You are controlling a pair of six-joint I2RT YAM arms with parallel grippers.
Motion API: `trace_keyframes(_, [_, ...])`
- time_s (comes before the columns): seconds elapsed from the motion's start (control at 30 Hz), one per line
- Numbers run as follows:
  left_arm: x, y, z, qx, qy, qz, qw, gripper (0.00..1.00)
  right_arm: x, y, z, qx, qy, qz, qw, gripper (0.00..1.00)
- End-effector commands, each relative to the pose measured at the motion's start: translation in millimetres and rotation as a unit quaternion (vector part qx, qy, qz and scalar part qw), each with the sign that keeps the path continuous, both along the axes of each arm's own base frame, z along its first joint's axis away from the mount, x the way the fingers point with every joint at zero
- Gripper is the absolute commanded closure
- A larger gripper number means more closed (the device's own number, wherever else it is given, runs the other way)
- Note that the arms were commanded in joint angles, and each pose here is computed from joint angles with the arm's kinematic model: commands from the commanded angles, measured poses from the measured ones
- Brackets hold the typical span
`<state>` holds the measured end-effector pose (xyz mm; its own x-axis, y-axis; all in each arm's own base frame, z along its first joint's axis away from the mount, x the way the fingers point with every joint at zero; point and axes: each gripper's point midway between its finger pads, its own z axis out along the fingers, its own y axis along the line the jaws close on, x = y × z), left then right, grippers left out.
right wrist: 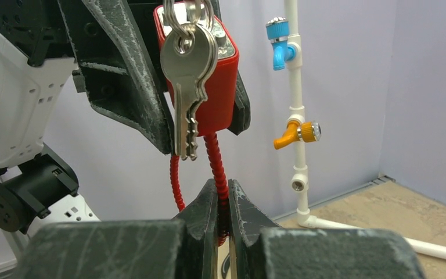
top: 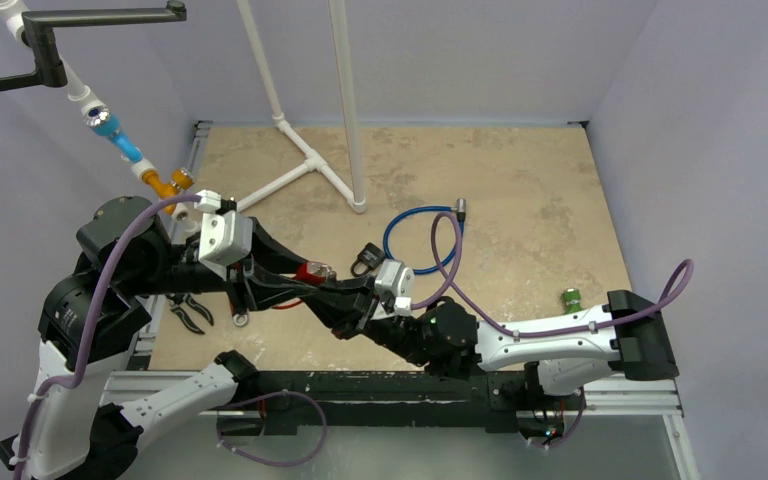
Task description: Unlock with the key
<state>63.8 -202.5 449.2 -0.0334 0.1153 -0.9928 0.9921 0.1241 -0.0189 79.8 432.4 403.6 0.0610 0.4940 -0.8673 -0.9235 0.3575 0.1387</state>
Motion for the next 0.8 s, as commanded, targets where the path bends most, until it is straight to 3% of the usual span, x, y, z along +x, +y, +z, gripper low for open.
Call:
trace_keyframes(0.0, [1.1, -2.2, 14.2, -0.022, -0.002, 0.001, 1.0, 0.73, 1.6, -18.3, 51.8, 0.083, 0.01, -0.002, 0.997, 1.0])
trace_keyframes(0.27, [10.2, -4.5, 9.2, -0.018, 0.0, 0.014, 1.0, 0.95, -7.8, -1.5, 47.2, 0.069, 0.022, 0.032, 0.997, 0.98])
trace_keyframes(0.4, [14.5, -0.4, 1.1, 0.004, -0.018, 0.024, 1.0, 1.0, -8.7, -3.8, 34.3, 0.035, 0.028, 0.035, 0.998, 0.71])
trace_keyframes(0.53, [16.9, 7.0, -22.2, 0.051, -0.046, 0.022, 0.997, 1.0, -5.2, -27.6, 14.4, -0.017, 0.039, 0.023, 0.999, 0.51])
trace_keyframes(0.67, [28.4, 15.8, -56.9, 0.119, -0.078, 0.026, 0.989, 1.0, -5.8, -55.5, -8.7, -0.096, 0.051, 0.021, 0.994, 0.4])
trace_keyframes(0.77, [34.2, 23.3, -89.0, 0.181, -0.082, 0.015, 0.98, 1.0, -7.4, -78.5, -21.1, -0.137, 0.058, 0.024, 0.989, 0.39])
